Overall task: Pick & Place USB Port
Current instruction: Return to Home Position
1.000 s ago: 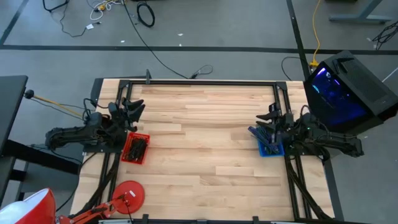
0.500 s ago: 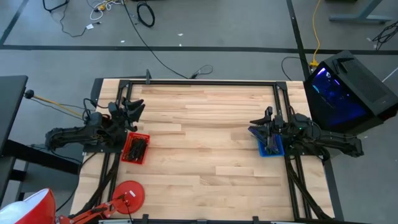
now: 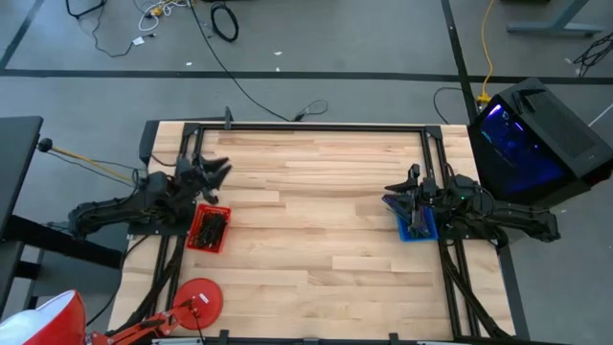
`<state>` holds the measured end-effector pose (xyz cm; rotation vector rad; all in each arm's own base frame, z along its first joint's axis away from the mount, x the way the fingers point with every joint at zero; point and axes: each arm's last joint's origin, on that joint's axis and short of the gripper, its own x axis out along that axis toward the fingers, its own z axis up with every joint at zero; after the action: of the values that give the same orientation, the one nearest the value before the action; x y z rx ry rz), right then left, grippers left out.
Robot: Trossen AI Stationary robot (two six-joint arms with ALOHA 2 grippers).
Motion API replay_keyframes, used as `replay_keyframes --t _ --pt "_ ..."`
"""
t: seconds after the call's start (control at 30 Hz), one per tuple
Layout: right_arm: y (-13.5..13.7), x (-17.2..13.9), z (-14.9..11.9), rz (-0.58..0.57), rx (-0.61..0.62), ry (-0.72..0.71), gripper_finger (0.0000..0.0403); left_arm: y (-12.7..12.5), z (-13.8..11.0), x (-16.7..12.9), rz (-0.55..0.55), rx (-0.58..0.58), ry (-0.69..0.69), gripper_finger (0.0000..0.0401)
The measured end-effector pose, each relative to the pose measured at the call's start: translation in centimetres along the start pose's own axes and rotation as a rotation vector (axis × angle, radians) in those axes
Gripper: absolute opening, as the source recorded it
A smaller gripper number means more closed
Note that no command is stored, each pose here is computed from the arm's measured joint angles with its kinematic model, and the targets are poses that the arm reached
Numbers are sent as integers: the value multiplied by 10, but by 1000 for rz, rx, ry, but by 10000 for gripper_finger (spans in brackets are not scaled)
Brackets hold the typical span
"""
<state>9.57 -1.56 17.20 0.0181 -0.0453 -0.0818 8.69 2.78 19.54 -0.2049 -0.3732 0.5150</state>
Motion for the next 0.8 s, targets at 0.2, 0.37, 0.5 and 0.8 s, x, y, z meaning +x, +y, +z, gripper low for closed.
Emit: replay_keyframes --t 0.2,0.37,0.5,0.8 --pt "0 0 0 0 0 0 107 0 -20 -2 -109 43 227 149" --pt "0 0 0 0 0 0 107 -3 -23 -3 -214 38 267 149" --pt "0 0 0 0 0 0 107 -6 -23 -4 -338 43 292 149" --pt "0 0 0 0 -1 0 107 -6 -29 -6 -333 35 352 149"
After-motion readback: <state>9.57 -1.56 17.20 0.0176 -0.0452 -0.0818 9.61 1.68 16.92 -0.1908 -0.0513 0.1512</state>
